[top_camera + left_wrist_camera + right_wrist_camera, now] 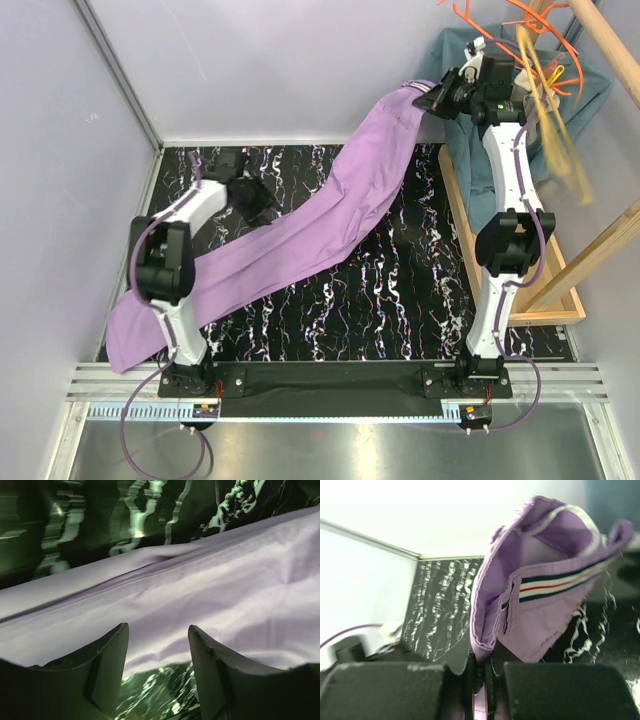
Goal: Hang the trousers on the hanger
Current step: Fold the trousers at the center of the board.
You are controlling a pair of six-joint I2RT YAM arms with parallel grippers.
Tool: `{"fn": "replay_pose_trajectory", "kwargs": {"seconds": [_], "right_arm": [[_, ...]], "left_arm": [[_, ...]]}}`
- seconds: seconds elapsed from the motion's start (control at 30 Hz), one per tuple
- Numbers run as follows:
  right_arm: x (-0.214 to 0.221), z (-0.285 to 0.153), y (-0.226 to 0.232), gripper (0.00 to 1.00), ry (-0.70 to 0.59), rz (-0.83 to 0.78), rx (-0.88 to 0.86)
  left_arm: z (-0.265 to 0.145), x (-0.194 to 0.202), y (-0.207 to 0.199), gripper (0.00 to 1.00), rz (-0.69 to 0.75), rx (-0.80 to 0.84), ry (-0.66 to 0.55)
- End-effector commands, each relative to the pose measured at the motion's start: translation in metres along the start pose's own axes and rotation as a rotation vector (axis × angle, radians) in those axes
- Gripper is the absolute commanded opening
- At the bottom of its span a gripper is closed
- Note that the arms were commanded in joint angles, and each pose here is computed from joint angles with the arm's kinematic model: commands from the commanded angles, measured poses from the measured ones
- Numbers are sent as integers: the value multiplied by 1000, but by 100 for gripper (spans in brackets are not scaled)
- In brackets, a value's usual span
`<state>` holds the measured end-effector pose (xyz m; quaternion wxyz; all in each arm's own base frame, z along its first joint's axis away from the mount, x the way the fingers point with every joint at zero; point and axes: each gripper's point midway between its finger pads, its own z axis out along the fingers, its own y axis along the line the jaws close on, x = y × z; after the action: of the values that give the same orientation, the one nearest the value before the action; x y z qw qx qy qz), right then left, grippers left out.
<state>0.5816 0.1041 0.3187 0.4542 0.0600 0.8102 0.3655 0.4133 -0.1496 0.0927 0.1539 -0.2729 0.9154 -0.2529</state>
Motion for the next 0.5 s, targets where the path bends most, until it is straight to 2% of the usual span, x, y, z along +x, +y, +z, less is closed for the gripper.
{"fn": "replay_pose_trajectory", "kwargs": {"seconds": [0.0,0.07,0.1,0.17,0.2,0.23,0.33,0.4,0.43,0.47], "right_arm": [[-49,-53,79,2,-142,-179,-152],[-52,-61,87,2,-146,-195,-185],[-55,-65,88,2,-152,-201,-192],[-58,-70,81,2,-151,-193,-190],[-61,-74,83,2,-160,-182,-205],[-62,-77,79,2,-156,-169,-215],[-60,-74,72,2,-152,-134,-208],[-59,-71,68,2,-147,-108,-202],[-59,-72,69,2,-149,-98,-200],[-59,-71,67,2,-151,-87,-193]], "left_arm": [[31,11,-40,57,-56,31,34],[45,13,-69,56,-42,61,30],[65,15,-69,56,-64,38,47],[72,12,-103,56,-45,64,38],[95,17,-96,56,-64,28,68],[92,8,-120,56,-53,69,50],[114,14,-131,56,-89,76,67],[114,9,-160,57,-92,133,34],[133,13,-157,57,-97,120,48],[124,12,-187,58,-80,186,40]]}}
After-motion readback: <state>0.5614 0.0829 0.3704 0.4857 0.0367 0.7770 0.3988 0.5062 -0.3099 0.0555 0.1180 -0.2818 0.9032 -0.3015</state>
